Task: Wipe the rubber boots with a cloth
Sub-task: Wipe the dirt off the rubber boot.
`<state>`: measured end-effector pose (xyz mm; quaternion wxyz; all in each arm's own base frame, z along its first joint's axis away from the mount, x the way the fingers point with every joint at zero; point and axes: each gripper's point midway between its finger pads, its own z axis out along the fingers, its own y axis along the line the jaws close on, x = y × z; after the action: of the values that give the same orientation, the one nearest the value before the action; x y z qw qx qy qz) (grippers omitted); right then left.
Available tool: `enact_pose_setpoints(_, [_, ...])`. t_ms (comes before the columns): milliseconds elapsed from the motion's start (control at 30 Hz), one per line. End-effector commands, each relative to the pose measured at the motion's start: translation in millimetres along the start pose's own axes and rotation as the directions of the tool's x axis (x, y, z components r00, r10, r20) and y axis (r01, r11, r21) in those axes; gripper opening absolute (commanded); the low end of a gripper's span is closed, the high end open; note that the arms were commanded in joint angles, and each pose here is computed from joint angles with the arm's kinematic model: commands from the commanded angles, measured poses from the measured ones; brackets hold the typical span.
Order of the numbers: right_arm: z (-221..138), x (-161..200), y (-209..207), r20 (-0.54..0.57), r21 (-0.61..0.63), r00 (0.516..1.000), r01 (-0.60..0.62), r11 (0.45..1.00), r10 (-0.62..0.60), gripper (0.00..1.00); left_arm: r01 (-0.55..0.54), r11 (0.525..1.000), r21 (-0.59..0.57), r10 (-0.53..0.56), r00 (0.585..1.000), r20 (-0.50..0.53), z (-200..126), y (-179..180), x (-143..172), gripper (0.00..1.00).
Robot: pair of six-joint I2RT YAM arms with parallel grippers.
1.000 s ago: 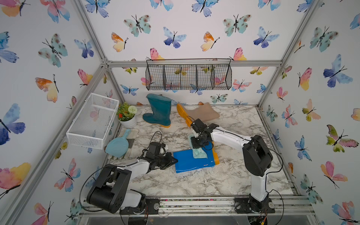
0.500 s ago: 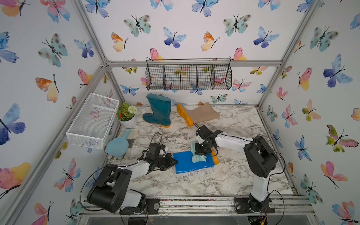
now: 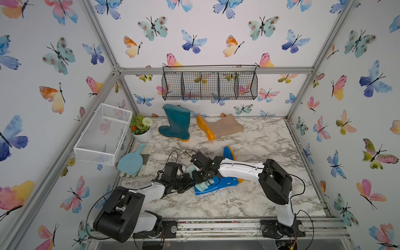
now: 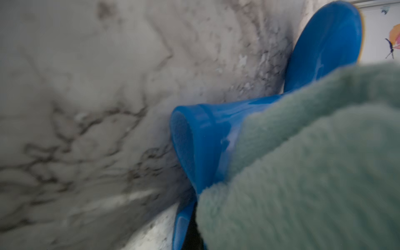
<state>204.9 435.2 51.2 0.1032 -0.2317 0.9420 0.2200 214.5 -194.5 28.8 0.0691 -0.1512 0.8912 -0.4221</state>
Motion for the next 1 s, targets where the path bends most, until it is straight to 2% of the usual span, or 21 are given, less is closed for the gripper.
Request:
enact_pose_setpoints(0, [-1, 31, -60, -0.071, 0.092, 0.986, -0.147, 0.985, 0.154, 0.02, -0.055, 0.998, 0.041, 0.053, 0.997, 0.054, -4, -18, -13, 0.00])
enact_pose_setpoints(133, [-35, 57, -142, -0.024, 0.185, 0.944, -0.319, 0.930, 0.329, 0.03, -0.063, 0.998, 0.028, 0.062, 0.997, 0.053, -6, -15, -10, 0.00])
enact_pose_setpoints(200, [-55, 59, -164, 0.030, 0.245, 0.938, -0.341, 0.908, 0.344, 0.02, -0.066, 0.998, 0.024, 0.065, 0.996, 0.058, -8, -14, -9, 0.00])
enact_pose_setpoints(267, [-65, 57, -166, 0.055, 0.261, 0.939, -0.342, 0.903, 0.340, 0.02, -0.066, 0.998, 0.023, 0.065, 0.996, 0.063, -10, -13, -8, 0.00])
enact_pose_setpoints(367, [-57, 48, -140, 0.050, 0.184, 0.940, -0.340, 0.922, 0.337, 0.02, -0.063, 0.998, 0.025, 0.061, 0.996, 0.060, -11, -15, -8, 0.00])
enact_pose_setpoints(467, [-38, 34, -82, 0.036, 0.114, 0.963, -0.269, 0.956, 0.267, 0.02, -0.054, 0.998, 0.043, 0.051, 0.997, 0.054, -12, -21, -8, 0.00])
enact_pose_setpoints(567, [-8, 29, -13, -0.025, 0.023, 0.985, -0.172, 0.985, 0.173, 0.02, -0.068, 0.995, 0.070, 0.064, 0.997, 0.049, -14, -32, -10, 0.00])
enact_pose_setpoints(633, [10, 36, 0, -0.082, 0.023, 0.984, -0.154, 0.988, 0.156, 0.03, -0.087, 0.994, 0.073, 0.085, 0.996, 0.032, -15, -37, -11, 0.00])
enact_pose_setpoints(700, [11, 47, -22, -0.095, 0.102, 0.973, -0.201, 0.974, 0.211, 0.02, -0.105, 0.992, 0.070, 0.105, 0.994, 0.007, -15, -39, -13, 0.00])
enact_pose_setpoints(800, [-14, 65, -82, -0.049, 0.184, 0.935, -0.336, 0.924, 0.350, 0.03, -0.133, 0.988, 0.072, 0.133, 0.991, -0.004, -15, -41, -16, 0.00])
enact_pose_setpoints(900, [-54, 77, -141, 0.065, 0.233, 0.889, -0.454, 0.860, 0.452, 0.02, -0.119, 0.989, 0.091, 0.119, 0.993, 0.005, -14, -38, -15, 0.00])
enact_pose_setpoints(967, [-75, 73, -156, 0.150, 0.246, 0.882, -0.470, 0.848, 0.446, 0.03, -0.102, 0.989, 0.102, 0.102, 0.995, 0.002, -13, -35, -12, 0.00])
